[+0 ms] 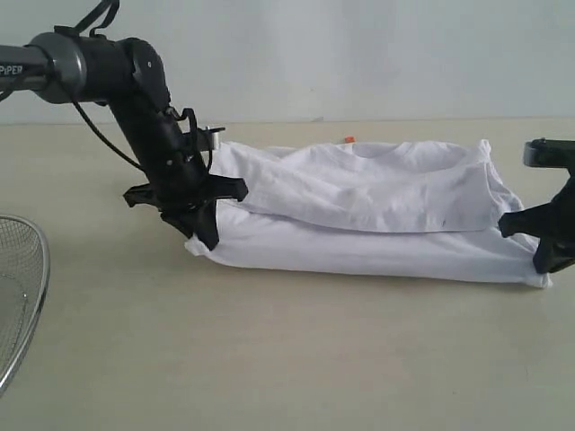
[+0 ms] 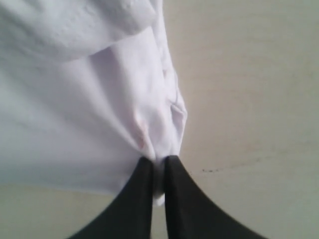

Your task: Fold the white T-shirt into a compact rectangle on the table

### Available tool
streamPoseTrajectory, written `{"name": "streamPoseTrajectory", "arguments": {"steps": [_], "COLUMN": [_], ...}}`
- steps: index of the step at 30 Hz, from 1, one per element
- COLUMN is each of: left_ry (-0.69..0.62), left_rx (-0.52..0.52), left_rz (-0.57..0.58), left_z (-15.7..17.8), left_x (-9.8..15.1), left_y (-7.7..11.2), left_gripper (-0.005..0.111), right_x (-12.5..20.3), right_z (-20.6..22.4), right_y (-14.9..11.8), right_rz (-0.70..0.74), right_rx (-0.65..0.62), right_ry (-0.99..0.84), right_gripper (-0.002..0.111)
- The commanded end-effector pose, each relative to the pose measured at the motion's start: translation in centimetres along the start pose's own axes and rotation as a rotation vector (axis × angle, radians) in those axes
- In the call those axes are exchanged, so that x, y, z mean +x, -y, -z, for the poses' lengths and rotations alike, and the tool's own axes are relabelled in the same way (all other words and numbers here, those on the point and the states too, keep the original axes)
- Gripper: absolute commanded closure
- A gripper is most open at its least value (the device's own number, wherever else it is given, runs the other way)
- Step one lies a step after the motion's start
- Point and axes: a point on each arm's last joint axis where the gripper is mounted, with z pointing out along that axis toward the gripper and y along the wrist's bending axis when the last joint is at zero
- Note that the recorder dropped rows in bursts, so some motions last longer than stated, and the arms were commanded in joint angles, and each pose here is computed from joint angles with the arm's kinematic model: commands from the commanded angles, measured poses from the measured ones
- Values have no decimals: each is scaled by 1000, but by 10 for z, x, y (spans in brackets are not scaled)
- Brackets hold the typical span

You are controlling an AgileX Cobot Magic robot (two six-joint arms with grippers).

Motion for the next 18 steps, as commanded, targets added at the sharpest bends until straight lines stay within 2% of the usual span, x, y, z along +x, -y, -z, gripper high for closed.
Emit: {"name": "streamPoseTrajectory", "arguments": {"steps": [1,6,17,18], "left_ry": [-33,-44,-43,-55], "left_rx": [-2,-8,34,31], "left_rz": [13,15,16,25], "left_z": [8,7,-4,-6], "left_x": [21,41,89,98], "left_y": [0,0,1,0], "left_gripper": [102,102,102,102], "right_x": [7,17,66,73], "right_z": [11,12,23,29], "right_y": [-1,-3,-11,-13], "right_rz": [5,-1,-38,-37], "right_rx": [4,-10,-30,-34], "right_ry": [4,-38,-59,-70], "right_gripper": [108,108,108,108]}}
